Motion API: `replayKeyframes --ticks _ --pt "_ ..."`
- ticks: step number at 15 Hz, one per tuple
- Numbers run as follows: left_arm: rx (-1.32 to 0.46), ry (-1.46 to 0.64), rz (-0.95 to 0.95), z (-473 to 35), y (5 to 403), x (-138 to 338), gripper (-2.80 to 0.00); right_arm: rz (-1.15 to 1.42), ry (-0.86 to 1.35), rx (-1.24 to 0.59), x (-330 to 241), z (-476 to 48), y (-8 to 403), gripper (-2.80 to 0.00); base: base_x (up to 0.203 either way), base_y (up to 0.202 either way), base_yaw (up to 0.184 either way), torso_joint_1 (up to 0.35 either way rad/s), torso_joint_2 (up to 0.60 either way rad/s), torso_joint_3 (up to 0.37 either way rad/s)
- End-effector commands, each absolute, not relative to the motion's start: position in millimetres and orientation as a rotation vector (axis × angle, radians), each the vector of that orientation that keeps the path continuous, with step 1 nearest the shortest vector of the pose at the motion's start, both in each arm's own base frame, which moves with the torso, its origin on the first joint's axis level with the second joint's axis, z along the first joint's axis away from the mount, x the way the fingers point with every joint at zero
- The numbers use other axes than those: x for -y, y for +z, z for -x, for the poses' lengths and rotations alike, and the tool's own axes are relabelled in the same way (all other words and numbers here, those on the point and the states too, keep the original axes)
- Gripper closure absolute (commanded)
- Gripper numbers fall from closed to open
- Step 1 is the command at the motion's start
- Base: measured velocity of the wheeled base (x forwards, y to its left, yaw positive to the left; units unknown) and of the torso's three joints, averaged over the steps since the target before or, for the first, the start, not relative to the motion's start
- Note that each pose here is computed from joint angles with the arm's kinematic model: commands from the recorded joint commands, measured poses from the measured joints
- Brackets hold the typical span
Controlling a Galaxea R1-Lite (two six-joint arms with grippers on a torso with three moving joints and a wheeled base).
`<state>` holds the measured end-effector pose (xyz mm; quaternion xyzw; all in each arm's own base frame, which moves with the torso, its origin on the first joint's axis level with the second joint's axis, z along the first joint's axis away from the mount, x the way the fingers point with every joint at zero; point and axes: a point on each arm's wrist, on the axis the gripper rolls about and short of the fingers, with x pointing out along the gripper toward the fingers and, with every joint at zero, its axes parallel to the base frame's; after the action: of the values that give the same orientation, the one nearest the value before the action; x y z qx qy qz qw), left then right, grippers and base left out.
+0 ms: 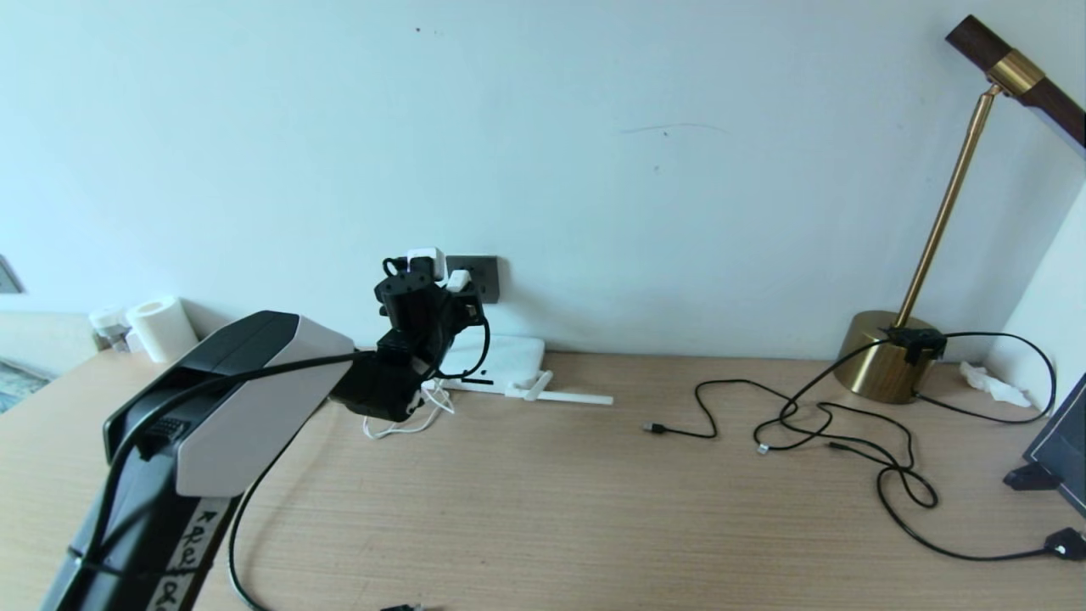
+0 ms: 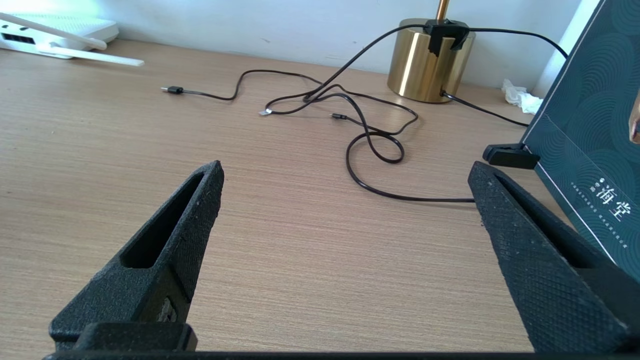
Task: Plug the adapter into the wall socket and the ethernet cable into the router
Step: Pick up plug
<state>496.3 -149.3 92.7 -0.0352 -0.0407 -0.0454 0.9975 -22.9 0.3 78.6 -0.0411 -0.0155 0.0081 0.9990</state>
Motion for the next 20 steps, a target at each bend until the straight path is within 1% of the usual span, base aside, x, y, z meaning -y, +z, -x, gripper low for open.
replayKeyframes --ticks 1,16,20 --pt "0.087 -0.089 0.073 -497.5 93.4 148.4 0.0 0.083 0.018 0.02 -0.3 22.0 75.7 -2.8 0.0 0.0 0.0 0.0 0.0 0.0" --pt "0.087 -0.085 0.064 -505.8 94.8 146.9 0.0 0.083 0.018 0.021 -0.3 22.0 75.6 -2.8 0.0 0.0 0.0 0.0 0.0 0.0" --pt "0.097 -0.087 0.013 -507.1 96.6 143.3 0.0 0.083 0.018 0.02 -0.3 22.0 75.7 -2.8 0.0 0.0 0.0 0.0 0.0 0.0"
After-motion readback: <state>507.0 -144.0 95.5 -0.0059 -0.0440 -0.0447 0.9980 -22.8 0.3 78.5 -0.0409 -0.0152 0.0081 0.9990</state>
